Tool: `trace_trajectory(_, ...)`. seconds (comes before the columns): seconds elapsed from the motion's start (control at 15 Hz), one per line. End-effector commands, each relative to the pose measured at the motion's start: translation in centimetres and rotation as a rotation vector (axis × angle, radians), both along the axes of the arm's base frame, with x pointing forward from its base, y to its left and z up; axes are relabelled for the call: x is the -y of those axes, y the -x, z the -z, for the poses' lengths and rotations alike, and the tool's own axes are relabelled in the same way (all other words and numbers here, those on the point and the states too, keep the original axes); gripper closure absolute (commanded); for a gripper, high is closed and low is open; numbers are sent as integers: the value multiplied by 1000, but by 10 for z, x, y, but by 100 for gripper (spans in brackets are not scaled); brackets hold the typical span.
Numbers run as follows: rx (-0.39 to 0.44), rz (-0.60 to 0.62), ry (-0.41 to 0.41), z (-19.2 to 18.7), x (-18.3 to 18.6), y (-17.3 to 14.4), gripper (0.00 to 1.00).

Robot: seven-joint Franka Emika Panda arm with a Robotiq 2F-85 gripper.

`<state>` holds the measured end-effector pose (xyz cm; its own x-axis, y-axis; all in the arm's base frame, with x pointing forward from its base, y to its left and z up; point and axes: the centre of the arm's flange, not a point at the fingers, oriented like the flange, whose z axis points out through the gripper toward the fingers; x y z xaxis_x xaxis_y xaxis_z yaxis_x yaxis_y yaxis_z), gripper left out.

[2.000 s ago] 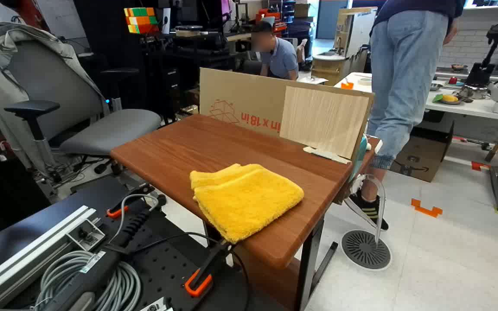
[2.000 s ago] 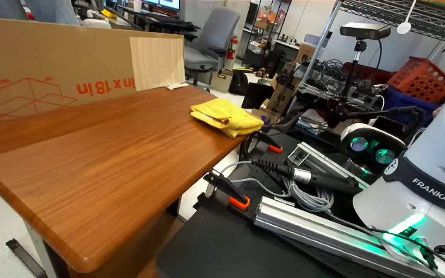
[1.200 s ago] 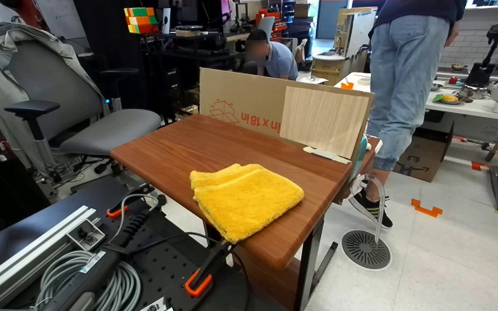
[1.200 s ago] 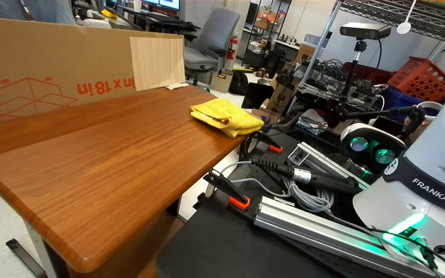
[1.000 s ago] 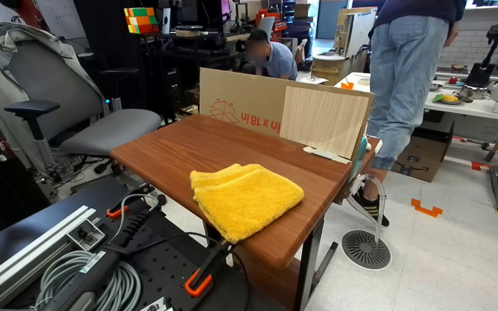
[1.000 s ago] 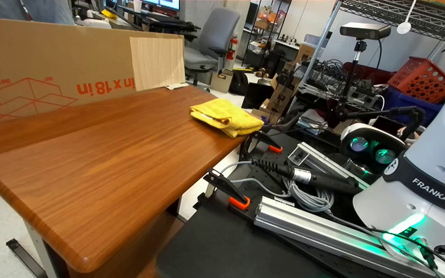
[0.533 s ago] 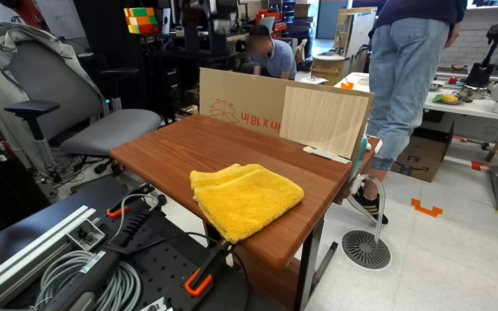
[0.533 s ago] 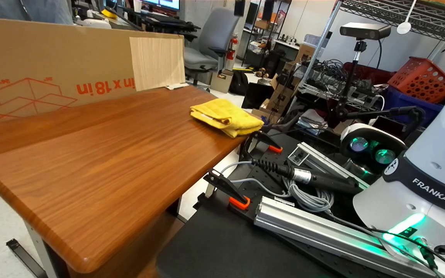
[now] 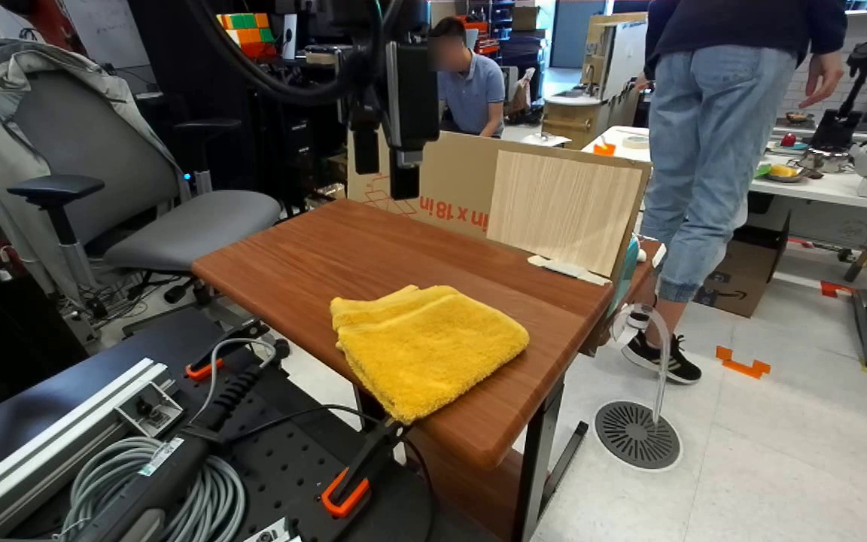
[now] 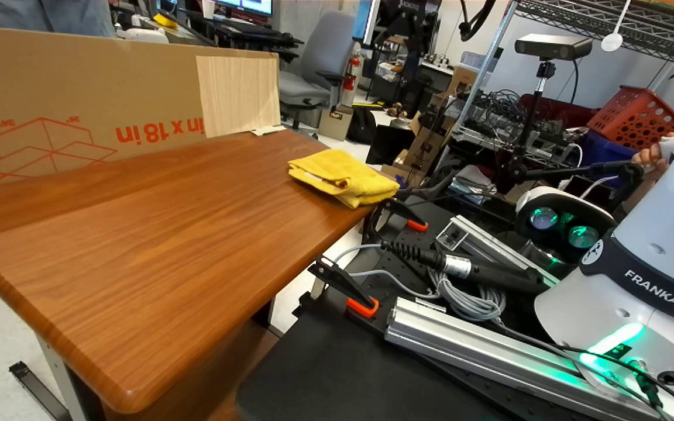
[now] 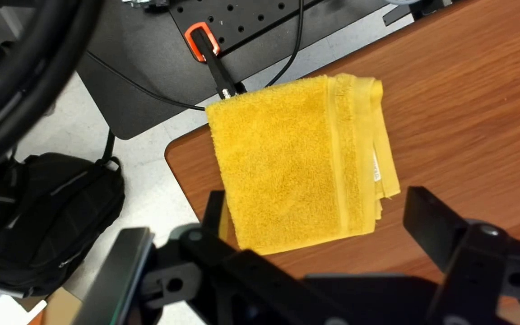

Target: Wipe the top of the table with the yellow towel

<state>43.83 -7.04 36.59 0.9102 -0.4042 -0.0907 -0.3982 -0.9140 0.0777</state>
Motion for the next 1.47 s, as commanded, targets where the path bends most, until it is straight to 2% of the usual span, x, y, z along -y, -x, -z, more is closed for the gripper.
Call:
trace_trajectory(0.0, 121, 87, -105, 2, -14, -6, 0)
trace_trajectory(0.13, 176, 130, -147, 20, -19, -20, 0)
trace_trajectory(0.2, 164, 146, -153, 33, -18, -28, 0)
trace_trajectory(0.53, 22, 265, -122, 117, -1, -53, 0)
trace_trajectory(0.8, -100, 359, -75, 181, 17, -47, 0)
trace_trajectory(1.0, -152, 396, -39, 223, 29, -39, 0)
trace_trajectory(1.13, -167, 386, -15, 239, 29, -35, 0)
trace_trajectory(1.27, -151, 312, -2, 241, 9, -29, 0)
trace_trajectory(1.4, -130, 177, -9, 229, -24, -19, 0)
